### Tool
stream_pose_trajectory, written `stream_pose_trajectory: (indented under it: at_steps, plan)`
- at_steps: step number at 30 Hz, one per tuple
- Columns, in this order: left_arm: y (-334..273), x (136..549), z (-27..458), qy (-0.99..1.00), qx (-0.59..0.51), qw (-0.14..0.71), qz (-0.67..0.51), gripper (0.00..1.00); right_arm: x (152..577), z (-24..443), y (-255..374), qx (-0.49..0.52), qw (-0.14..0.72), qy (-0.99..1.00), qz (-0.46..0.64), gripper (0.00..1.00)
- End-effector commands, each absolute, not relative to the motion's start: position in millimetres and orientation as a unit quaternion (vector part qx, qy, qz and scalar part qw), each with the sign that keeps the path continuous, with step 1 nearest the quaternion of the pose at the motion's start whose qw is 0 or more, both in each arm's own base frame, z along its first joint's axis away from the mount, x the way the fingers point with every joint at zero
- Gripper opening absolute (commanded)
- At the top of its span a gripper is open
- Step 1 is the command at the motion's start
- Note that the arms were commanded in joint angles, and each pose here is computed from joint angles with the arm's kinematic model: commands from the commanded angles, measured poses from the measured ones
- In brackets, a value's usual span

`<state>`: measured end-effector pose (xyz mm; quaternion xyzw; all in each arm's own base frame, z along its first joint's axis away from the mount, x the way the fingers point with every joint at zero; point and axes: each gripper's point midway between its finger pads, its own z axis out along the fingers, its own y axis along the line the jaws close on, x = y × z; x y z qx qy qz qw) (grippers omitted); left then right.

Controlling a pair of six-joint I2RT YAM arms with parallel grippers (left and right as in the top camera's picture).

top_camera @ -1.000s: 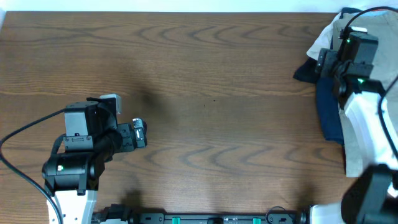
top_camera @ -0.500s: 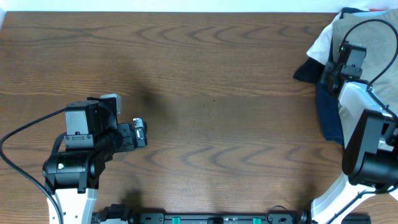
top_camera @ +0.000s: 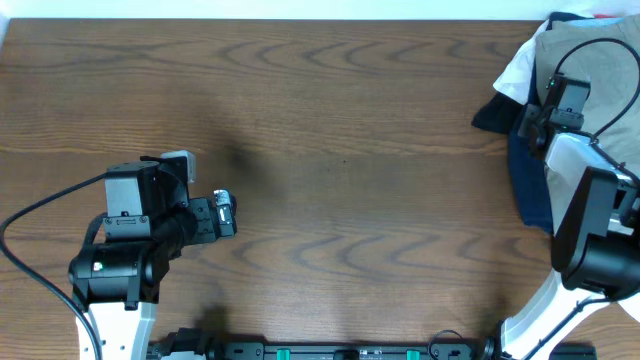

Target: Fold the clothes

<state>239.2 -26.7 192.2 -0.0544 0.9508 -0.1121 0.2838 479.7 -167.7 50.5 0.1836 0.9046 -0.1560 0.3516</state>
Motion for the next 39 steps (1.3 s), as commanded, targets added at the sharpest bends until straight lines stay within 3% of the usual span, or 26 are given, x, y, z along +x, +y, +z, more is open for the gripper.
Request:
stream_pose_trajectory:
  at_steps: [1,5,11,16,19,24,27,29,30,34,39]
  plan:
    - [-26.4,243.0,198.0,0.949,-0.048,0.289,-0.112,0.98,501.9,146.9,-170.3,0.186,0.451,0.862,-0.139,0.01]
    - [-26.3,243.8,195.6,0.951,-0.048,0.284,-0.111,0.98,507.2,196.0,-131.6,0.133,0.502,0.853,-0.05,0.04]
    - [-26.3,244.8,193.0,0.953,-0.049,0.279,-0.111,0.98,497.9,226.3,-49.1,0.032,0.509,0.855,0.095,0.01]
    - [-26.3,245.1,192.5,0.953,-0.049,0.278,-0.111,0.98,446.2,223.6,86.4,-0.112,0.405,0.845,0.332,0.04]
    - [-26.3,245.1,192.5,0.953,-0.049,0.278,-0.111,0.98,405.0,199.3,141.7,-0.152,0.31,0.861,0.374,0.08]
    - [-26.3,245.1,192.4,0.953,-0.049,0.278,-0.111,0.98,346.1,167.3,208.0,-0.237,0.209,0.879,0.357,0.18]
    - [-26.3,245.2,192.5,0.953,-0.049,0.278,-0.111,0.98,323.3,158.2,233.3,-0.272,0.182,0.882,0.34,0.41]
    - [-26.3,245.2,192.5,0.953,-0.049,0.278,-0.111,0.98,319.2,151.2,237.7,-0.282,0.179,0.89,0.31,0.52]
    - [-26.3,245.1,192.6,0.953,-0.049,0.278,-0.111,0.98,322.9,145.5,233.0,-0.272,0.182,0.903,0.279,0.59]
    - [-26.3,245.2,192.5,0.953,-0.049,0.278,-0.111,0.98,357.4,131.5,186.7,-0.168,0.217,0.951,0.142,0.71]
    - [-26.4,245.1,192.4,0.953,-0.049,0.278,-0.112,0.98,403.6,142.1,138.0,-0.123,0.307,0.944,-0.008,0.84]
